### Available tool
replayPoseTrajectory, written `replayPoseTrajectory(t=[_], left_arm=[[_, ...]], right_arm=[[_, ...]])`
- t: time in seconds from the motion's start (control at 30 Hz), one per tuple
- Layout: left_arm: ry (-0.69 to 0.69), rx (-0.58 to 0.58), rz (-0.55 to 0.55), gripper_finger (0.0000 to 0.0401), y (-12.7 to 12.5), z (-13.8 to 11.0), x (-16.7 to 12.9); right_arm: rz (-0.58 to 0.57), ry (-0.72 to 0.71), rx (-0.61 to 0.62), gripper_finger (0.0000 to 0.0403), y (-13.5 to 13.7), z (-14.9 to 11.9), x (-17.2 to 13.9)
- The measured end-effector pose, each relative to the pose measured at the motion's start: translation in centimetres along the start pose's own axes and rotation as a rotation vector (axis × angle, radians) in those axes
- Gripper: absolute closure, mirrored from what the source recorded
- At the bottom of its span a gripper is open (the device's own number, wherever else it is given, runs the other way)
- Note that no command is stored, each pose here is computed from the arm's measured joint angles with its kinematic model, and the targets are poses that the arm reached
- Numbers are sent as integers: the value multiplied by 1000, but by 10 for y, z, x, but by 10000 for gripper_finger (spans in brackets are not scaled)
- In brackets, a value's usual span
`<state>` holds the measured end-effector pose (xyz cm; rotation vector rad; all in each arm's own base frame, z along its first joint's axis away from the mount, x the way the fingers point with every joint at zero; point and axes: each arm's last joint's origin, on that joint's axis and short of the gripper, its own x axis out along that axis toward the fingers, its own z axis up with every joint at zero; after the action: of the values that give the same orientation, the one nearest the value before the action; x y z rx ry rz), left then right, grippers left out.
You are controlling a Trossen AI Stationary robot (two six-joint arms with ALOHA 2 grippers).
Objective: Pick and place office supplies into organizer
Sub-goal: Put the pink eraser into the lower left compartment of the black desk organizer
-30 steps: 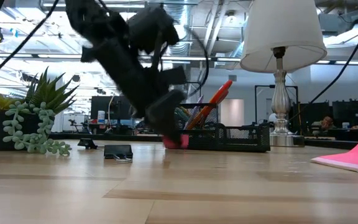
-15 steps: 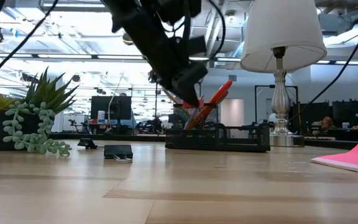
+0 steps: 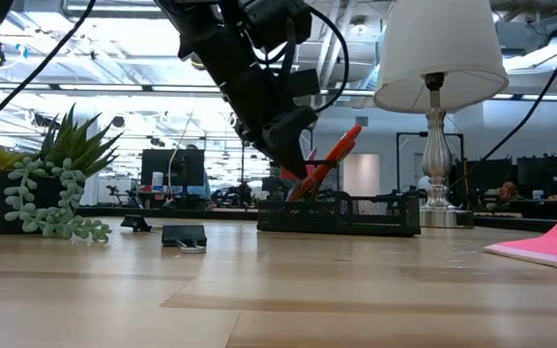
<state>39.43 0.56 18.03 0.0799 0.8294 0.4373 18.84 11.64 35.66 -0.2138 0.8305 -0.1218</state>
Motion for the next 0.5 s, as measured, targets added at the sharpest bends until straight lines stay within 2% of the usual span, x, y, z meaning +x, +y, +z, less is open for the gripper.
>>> replayPoseTrajectory(t=[0.33,0.5], left_arm=[[-1,6,-1,303,-1,0,0],[1,-49,6,277,-1,0,-1]], right_arm=[[0,0,0,403,0,0,0],[1,0,0,403,0,0,0]])
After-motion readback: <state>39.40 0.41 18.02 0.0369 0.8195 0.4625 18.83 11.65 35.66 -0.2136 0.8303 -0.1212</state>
